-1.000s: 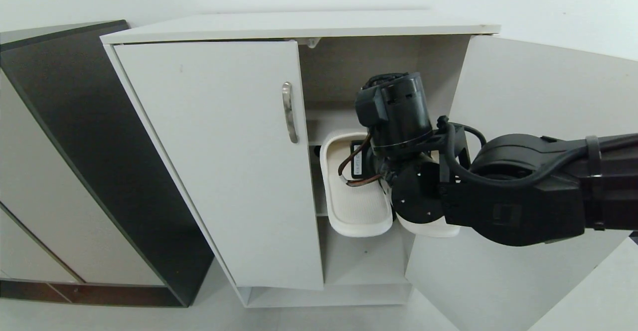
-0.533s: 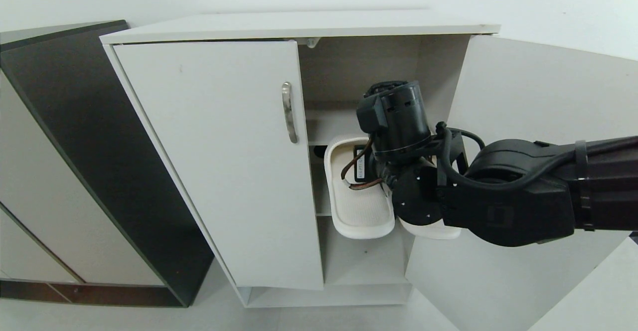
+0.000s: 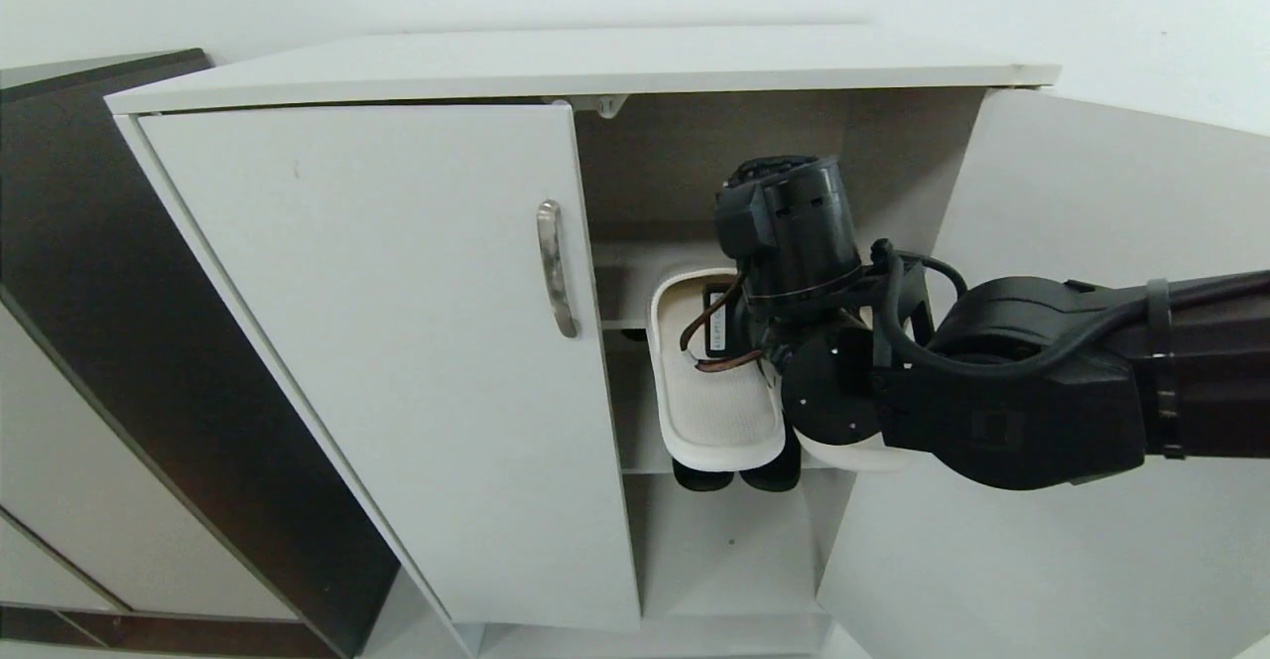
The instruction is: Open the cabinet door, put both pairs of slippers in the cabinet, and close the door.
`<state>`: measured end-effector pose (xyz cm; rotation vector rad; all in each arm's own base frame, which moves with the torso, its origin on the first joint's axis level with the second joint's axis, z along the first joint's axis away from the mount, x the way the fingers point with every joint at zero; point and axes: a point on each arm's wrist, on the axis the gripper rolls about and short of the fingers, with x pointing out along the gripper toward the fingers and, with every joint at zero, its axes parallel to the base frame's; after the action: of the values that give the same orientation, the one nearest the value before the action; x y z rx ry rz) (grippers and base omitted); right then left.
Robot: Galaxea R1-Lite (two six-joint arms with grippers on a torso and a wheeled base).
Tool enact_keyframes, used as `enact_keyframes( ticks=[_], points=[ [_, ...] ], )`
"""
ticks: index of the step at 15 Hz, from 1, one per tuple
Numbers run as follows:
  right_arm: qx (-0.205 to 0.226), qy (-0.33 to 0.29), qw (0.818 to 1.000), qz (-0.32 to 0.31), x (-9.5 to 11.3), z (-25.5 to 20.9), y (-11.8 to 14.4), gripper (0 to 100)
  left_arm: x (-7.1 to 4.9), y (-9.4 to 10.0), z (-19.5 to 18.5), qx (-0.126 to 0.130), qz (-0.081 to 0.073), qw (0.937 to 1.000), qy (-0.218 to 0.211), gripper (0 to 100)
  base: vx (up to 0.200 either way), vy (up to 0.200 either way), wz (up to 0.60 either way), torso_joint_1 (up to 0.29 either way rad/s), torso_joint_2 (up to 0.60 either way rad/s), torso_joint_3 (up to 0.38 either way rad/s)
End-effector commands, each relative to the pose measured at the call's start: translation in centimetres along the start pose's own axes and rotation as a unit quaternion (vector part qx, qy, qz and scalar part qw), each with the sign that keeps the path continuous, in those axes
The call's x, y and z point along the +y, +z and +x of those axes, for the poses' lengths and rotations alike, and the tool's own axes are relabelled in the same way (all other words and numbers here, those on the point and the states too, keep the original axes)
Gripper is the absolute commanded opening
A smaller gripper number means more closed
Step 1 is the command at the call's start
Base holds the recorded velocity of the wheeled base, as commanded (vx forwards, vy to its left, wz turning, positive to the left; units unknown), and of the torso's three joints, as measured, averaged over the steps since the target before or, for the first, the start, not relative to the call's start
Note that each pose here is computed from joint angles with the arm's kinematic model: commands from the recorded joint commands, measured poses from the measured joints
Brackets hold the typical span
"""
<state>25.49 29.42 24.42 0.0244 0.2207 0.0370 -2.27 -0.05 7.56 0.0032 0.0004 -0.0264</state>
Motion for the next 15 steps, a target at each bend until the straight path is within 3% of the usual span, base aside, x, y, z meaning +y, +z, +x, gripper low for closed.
enact_keyframes(
  ticks=[1, 8, 15],
  points=[
    [0.002, -0.001, 1.000, -0.002, 0.0, 0.2, -0.2, 0, 0.0, 0.0, 0.0, 0.000, 0.000, 1.0000, 0.000, 0, 0.200, 0.000, 0.00, 0.002, 0.00, 0.007],
    [0.004, -0.006, 1.000, -0.005, -0.3, 0.3, -0.3, 0, 0.0, 0.0, 0.0, 0.000, 0.000, 1.0000, 0.000, 0, 0.029, 0.000, 0.00, 0.001, 0.00, 0.000],
    [-0.007, -0.026, 1.000, -0.014, -0.1, 3.5, 0.0, 0, 0.0, 0.0, 0.0, 0.000, -0.001, 1.0000, 0.000, 0, 0.000, 0.000, 0.00, 0.000, 0.00, 0.000]
  ],
)
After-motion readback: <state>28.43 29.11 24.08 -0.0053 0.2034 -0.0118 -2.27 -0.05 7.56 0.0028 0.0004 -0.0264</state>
